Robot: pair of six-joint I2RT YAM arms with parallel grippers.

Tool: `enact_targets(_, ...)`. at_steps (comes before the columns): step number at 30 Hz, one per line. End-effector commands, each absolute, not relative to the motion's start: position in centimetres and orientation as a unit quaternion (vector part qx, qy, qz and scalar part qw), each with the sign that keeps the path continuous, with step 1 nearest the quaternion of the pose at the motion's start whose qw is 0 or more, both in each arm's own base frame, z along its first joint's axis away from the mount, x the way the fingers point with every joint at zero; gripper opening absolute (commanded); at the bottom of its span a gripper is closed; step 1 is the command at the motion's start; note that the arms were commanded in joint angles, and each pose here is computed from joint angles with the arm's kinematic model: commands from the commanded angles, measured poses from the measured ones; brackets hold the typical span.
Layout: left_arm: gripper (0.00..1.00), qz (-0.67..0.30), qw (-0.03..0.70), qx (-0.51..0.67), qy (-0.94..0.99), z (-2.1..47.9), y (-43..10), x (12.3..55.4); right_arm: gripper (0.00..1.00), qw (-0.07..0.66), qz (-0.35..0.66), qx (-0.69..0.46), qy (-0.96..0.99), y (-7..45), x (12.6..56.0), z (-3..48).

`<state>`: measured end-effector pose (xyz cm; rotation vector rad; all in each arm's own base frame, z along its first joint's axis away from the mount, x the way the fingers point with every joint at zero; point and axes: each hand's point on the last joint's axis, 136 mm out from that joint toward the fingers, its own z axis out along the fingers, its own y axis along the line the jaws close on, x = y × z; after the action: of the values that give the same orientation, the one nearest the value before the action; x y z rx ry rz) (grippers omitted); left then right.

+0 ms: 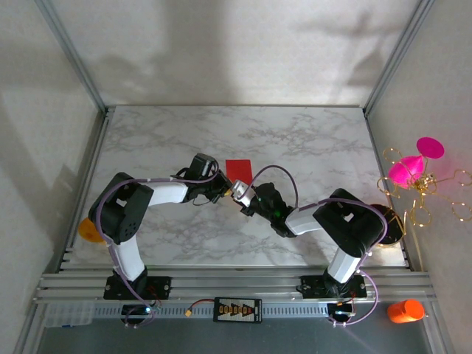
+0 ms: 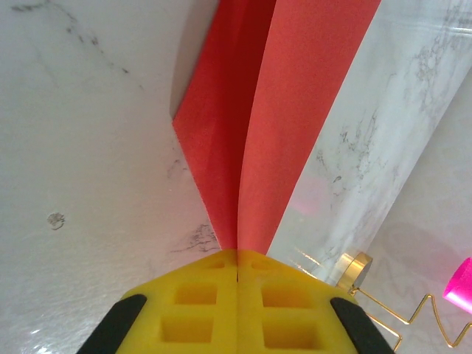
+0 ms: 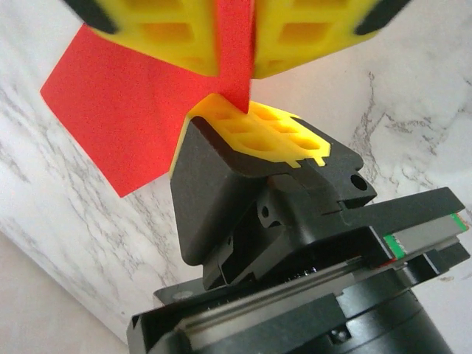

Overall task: Fold a paper plane with a square sheet of paper (pick it up from the middle)
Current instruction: Third fold the triangle at the center of the table.

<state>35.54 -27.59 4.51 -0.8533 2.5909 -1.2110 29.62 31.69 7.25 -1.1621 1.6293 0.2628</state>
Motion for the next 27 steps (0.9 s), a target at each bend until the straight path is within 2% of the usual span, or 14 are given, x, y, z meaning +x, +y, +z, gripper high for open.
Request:
enact_targets(1,0.00,-0.406,0.083,-0.279,0.866,5.2,-27.9,35.8,0.10,0.532,0.117,-0.495,0.677,32.6,29.5,7.5)
enact_targets(2,0.00,-0.407,0.086,-0.280,0.865,5.4,-27.8,35.9,0.07,0.532,0.118,-0.496,0.676,32.7,29.5,7.5)
enact_targets(5,0.12,-0.402,0.103,-0.286,0.864,6.2,-27.0,36.4,0.02,0.527,0.124,-0.498,0.677,32.7,29.2,7.5)
enact_targets(9,0.33,-0.359,0.159,-0.303,0.868,7.5,-23.4,37.6,0.00,0.516,0.146,-0.500,0.680,32.8,28.4,7.6)
enact_targets(11,0.40,-0.340,0.182,-0.310,0.869,8.2,-21.5,38.0,0.00,0.504,0.165,-0.501,0.683,33.0,27.8,7.6)
enact_targets(13,0.43,-0.341,0.200,-0.304,0.867,9.1,-21.0,38.4,0.00,0.492,0.188,-0.501,0.687,33.2,27.0,7.6)
enact_targets(19,0.43,-0.361,0.195,-0.251,0.877,9.5,-24.0,39.6,0.00,0.451,0.274,-0.485,0.697,34.0,24.6,8.1)
enact_targets(27,0.29,-0.304,0.148,-0.203,0.919,4.2,-26.6,39.9,0.00,0.404,0.351,-0.458,0.710,34.2,22.6,8.5)
